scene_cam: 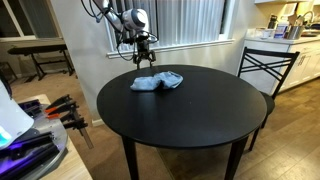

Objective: Wipe the table using the blue object

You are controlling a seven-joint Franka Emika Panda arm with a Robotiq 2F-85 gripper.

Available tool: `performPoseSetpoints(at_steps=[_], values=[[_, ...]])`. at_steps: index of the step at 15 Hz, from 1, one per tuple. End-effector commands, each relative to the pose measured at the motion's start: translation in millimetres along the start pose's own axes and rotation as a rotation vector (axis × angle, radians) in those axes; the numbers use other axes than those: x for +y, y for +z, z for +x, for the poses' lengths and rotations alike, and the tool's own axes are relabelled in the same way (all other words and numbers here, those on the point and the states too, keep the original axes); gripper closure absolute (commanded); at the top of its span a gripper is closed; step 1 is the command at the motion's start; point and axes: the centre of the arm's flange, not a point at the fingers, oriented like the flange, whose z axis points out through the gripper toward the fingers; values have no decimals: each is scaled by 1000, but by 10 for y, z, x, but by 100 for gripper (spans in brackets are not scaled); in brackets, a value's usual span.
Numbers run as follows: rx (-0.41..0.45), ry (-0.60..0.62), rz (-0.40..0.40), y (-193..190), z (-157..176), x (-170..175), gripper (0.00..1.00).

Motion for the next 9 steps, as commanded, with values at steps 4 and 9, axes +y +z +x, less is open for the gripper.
performPoseSetpoints(at_steps=[4,9], values=[[-49,-175,-30,-143,106,-56,0],[-30,-137,-12,-103,103,-82,0]])
